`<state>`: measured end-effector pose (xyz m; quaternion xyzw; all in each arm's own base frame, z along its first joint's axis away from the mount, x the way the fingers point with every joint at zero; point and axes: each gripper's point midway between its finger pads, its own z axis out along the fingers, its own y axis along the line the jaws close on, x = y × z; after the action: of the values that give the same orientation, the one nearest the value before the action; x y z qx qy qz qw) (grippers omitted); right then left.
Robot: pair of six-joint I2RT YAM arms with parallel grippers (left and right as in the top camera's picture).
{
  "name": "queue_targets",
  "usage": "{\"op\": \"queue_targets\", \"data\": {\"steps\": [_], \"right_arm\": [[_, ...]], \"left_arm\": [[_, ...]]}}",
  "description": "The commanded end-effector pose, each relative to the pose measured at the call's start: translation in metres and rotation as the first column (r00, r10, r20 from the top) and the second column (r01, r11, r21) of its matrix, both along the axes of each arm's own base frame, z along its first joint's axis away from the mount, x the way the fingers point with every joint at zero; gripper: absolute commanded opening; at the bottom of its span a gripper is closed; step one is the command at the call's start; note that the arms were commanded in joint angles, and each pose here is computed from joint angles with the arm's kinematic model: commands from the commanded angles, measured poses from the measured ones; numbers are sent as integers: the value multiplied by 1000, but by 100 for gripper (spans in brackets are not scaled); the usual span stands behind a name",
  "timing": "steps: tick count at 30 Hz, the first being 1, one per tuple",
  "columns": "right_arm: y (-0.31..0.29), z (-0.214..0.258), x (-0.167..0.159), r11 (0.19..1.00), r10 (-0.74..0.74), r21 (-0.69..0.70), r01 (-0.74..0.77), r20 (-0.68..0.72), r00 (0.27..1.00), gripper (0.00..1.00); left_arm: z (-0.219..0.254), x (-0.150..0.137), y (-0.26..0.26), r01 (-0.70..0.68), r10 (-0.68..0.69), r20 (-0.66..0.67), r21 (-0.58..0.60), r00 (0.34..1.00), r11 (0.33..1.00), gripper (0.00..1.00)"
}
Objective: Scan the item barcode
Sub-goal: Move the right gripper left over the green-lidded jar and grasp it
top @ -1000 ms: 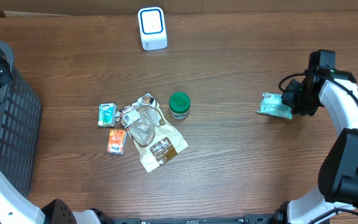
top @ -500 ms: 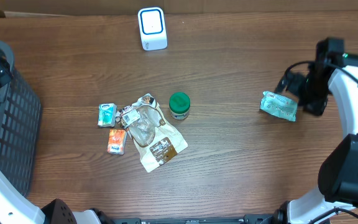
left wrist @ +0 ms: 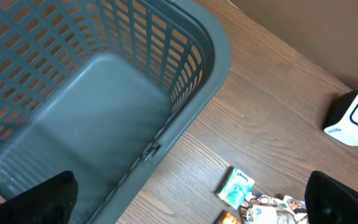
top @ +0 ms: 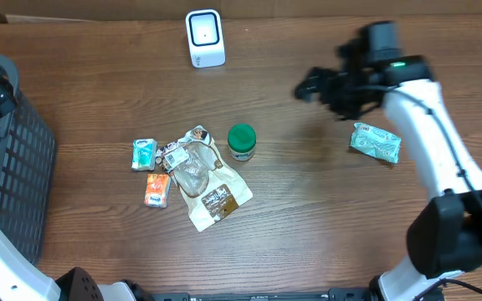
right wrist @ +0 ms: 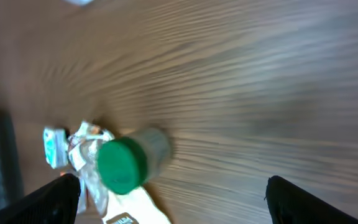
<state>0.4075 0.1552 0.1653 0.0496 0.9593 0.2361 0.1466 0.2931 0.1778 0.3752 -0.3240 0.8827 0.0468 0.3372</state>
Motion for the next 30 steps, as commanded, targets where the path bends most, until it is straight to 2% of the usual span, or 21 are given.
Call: {"op": "queue_targets", "data": {"steps": [1, 4, 6, 12, 20, 23, 30], "right_arm": [[34, -8, -1, 996, 37, -86, -33, 39, 999, 93], [67, -20, -5, 988, 94, -131, -85, 63, 994, 94], [78, -31, -6, 970, 147, -210, -126, 87, 985, 98], [86, -40, -5, 927, 294, -276, -253, 118, 948, 100], [91, -11, 6, 887, 395, -328, -326, 171, 903, 100], [94, -6, 11, 864, 437, -351, -362, 164, 884, 100], [114, -52, -6, 734, 608, -406, -545, 34, 793, 100]], "left_arm": [[7, -2, 0, -10, 10, 21, 6, 1000, 1000, 100], [7, -2, 0, -10, 10, 21, 6, 1000, 1000, 100], [7, -2, 0, -10, 10, 21, 6, 1000, 1000, 100], [7, -2, 0, -10, 10, 21, 6, 1000, 1000, 99], [7, -2, 0, -10, 10, 21, 6, 1000, 1000, 99], [7, -2, 0, -11, 10, 21, 6, 1000, 1000, 100], [7, -2, 0, -10, 10, 21, 6, 1000, 1000, 99]]}}
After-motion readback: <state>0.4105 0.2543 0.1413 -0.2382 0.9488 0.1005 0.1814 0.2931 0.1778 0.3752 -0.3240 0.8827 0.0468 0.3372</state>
